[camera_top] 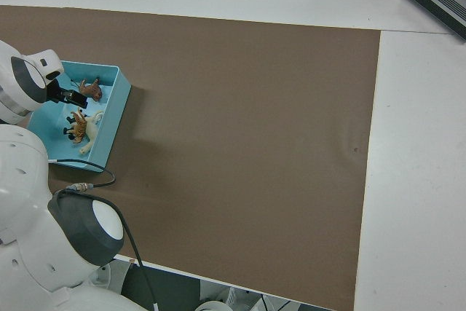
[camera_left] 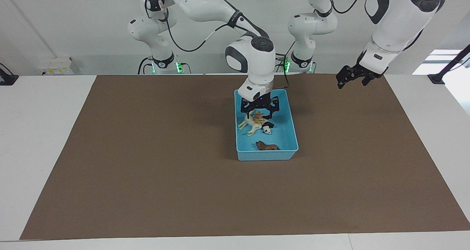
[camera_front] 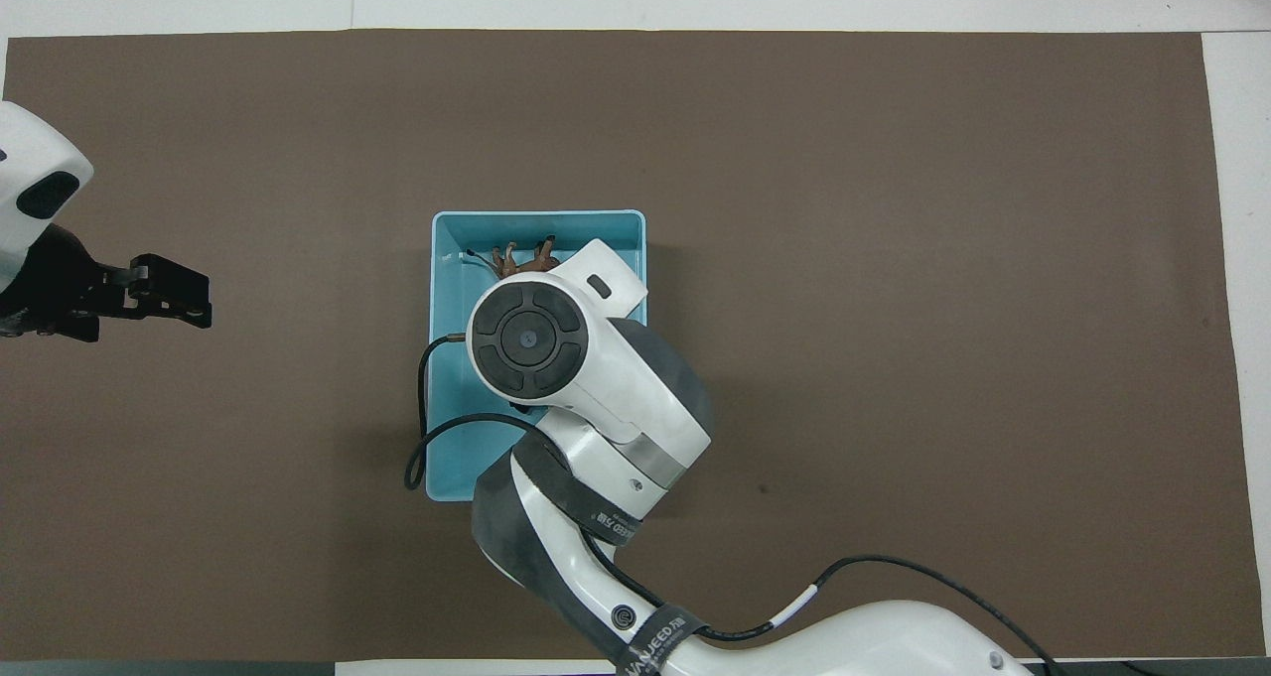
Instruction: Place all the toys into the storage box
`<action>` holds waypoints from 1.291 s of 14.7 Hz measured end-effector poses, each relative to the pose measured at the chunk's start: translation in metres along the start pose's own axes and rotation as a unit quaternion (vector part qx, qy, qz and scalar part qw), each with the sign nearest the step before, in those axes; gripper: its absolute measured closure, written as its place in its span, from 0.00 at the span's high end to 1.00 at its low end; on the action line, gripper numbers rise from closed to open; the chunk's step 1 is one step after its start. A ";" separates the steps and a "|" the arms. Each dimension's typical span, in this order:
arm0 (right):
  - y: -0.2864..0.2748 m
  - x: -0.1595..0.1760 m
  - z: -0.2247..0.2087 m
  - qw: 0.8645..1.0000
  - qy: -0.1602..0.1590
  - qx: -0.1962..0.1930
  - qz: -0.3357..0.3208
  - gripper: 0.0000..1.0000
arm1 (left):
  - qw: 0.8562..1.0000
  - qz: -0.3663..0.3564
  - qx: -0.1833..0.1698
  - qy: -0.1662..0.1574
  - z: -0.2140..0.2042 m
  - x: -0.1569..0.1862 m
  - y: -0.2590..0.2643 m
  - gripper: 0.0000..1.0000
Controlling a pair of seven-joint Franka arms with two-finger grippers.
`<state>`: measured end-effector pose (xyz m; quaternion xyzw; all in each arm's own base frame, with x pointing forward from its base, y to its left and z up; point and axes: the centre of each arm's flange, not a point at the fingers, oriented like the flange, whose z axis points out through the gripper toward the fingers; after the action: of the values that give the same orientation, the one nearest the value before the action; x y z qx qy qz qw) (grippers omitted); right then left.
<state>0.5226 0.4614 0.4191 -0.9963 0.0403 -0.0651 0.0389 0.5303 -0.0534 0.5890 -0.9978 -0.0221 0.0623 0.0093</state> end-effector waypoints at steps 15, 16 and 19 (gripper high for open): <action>0.377 0.127 -0.198 0.998 -0.031 -0.056 -0.020 1.00 | 0.999 0.023 -0.023 0.024 -0.008 0.005 0.003 1.00; 0.392 0.119 -0.212 0.998 -0.042 -0.049 -0.021 1.00 | 0.999 0.024 -0.022 0.024 -0.008 0.005 0.003 1.00; 0.423 0.098 -0.244 0.997 -0.061 -0.047 -0.011 1.00 | 0.999 0.028 -0.017 0.025 -0.008 0.005 0.003 1.00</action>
<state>0.5550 0.0152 0.6381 -0.9995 0.0301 -0.0024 -0.0058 0.5365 -0.0561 0.5962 -0.9992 0.0051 0.0374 -0.0088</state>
